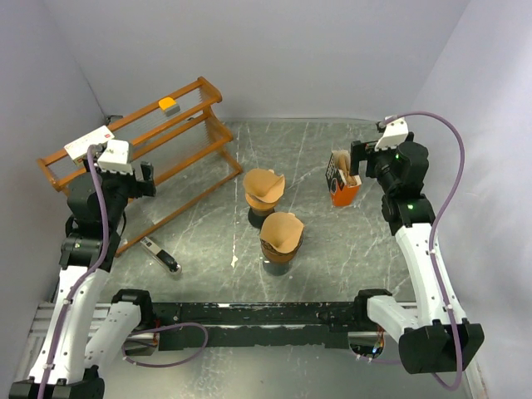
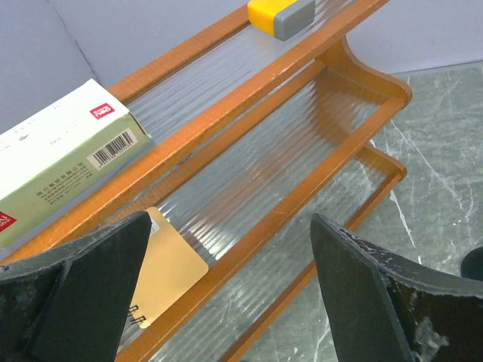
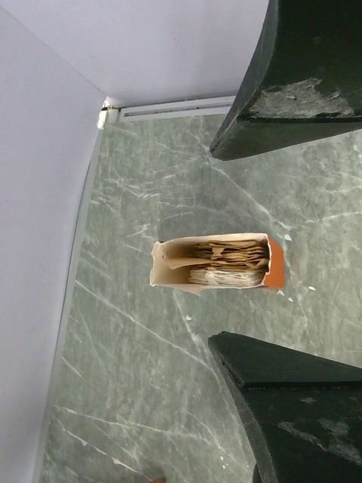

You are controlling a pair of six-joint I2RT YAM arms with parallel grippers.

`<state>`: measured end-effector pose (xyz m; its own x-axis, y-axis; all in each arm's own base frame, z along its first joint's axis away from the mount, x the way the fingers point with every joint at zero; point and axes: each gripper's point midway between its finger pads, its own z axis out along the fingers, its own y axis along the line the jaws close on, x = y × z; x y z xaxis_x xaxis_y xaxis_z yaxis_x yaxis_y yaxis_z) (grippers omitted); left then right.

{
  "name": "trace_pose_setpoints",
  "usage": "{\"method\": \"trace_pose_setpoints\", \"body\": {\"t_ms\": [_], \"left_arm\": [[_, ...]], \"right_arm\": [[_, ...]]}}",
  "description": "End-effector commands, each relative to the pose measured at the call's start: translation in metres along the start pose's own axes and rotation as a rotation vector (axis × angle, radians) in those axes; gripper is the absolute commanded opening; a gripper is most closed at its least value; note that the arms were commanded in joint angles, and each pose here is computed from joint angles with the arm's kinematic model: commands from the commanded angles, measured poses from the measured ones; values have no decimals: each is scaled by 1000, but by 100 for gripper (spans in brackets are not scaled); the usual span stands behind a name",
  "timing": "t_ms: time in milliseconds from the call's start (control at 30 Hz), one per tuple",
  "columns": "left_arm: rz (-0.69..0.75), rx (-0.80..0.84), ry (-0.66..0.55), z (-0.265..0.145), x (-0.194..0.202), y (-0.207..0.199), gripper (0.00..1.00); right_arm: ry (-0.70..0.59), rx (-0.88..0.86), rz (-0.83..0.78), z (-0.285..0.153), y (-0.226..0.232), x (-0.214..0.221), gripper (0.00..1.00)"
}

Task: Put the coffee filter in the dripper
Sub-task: Reset both arms

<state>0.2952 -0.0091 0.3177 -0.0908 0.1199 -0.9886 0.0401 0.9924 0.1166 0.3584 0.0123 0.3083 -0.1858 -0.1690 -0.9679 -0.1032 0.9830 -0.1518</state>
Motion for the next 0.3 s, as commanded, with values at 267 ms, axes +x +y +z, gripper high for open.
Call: {"method": "trace_pose_setpoints", "body": {"t_ms": [267], "left_arm": [[9,12,-12,-2,-7,0,98]], "right_arm": [[-6,-20,-21,-2,1,0,100]]}}
